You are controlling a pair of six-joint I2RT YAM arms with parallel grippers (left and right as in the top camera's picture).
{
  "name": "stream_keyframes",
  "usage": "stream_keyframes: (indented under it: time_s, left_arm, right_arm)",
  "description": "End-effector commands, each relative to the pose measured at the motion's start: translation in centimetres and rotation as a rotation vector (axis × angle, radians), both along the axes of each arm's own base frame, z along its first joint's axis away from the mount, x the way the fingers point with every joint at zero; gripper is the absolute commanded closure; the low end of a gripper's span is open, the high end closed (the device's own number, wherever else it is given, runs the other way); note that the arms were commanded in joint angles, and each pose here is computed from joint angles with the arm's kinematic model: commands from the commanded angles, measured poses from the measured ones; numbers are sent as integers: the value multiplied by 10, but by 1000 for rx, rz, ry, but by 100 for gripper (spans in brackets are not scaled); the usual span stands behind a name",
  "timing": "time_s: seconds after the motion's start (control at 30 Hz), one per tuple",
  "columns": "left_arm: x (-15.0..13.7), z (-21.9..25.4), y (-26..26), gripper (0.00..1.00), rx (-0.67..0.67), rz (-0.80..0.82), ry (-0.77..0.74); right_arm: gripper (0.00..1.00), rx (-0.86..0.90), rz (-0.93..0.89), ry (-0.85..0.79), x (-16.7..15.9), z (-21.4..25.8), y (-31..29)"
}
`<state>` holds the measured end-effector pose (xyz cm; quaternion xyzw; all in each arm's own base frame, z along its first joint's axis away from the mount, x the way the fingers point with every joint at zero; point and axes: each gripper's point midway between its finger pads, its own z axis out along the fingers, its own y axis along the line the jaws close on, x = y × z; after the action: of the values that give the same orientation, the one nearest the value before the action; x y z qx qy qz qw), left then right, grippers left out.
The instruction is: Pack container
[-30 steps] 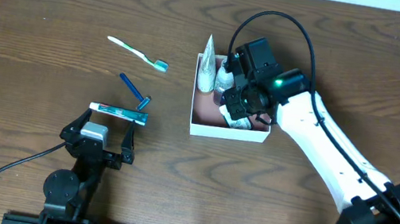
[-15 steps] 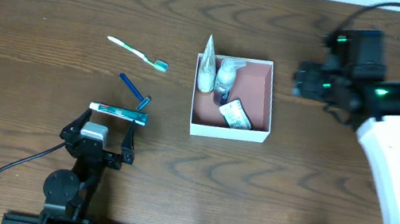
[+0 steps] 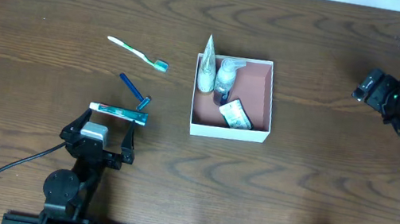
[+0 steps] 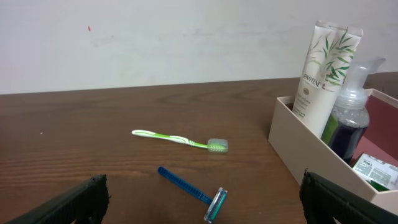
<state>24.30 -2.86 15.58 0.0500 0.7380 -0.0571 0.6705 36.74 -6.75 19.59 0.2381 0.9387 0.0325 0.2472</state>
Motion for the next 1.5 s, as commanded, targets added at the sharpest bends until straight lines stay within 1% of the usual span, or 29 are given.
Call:
stream_keyframes:
  time_s: [0.0,0.6,0.7,0.77,0.87,0.97,1.07,1.13,1.23,1.37,1.47]
  left_arm:
    - [-1,-16,-1,2,14,-10,46]
    - [-1,-16,-1,2,14,-10,46]
    - [-1,-2,-13,2,-63,-70,4]
    - [-2,1,-12,2,-116,-59,25]
    - [-4,-6,3,2,-165,41,138]
    - [-1,-5,14,2,-146,116,246]
    - [10,5,19,2,-130,154,332]
    - [19,10,19,2,-124,158,389]
    - [38,13,18,2,-108,167,530]
    - [53,1,7,2,-99,125,774]
    - [61,-16,-7,2,-128,66,917]
  right_arm:
    - [1,-43,-33,15,-2,-2,-11]
    - [1,-42,-32,12,-1,-2,-10]
    - [1,-42,-32,12,-1,-2,-10]
    - [1,-42,-32,11,-1,-2,-11]
    - [1,-42,-32,12,-1,-2,-10]
    - [1,-42,-32,12,-1,-2,-10]
    - [1,-42,-31,12,-1,-2,-10]
    - [1,-42,-31,12,-1,-2,-10]
    - [1,-42,-31,12,-1,-2,-10]
    - [1,-42,-31,12,-1,-2,-10]
    - [1,-42,-31,12,-1,-2,-10]
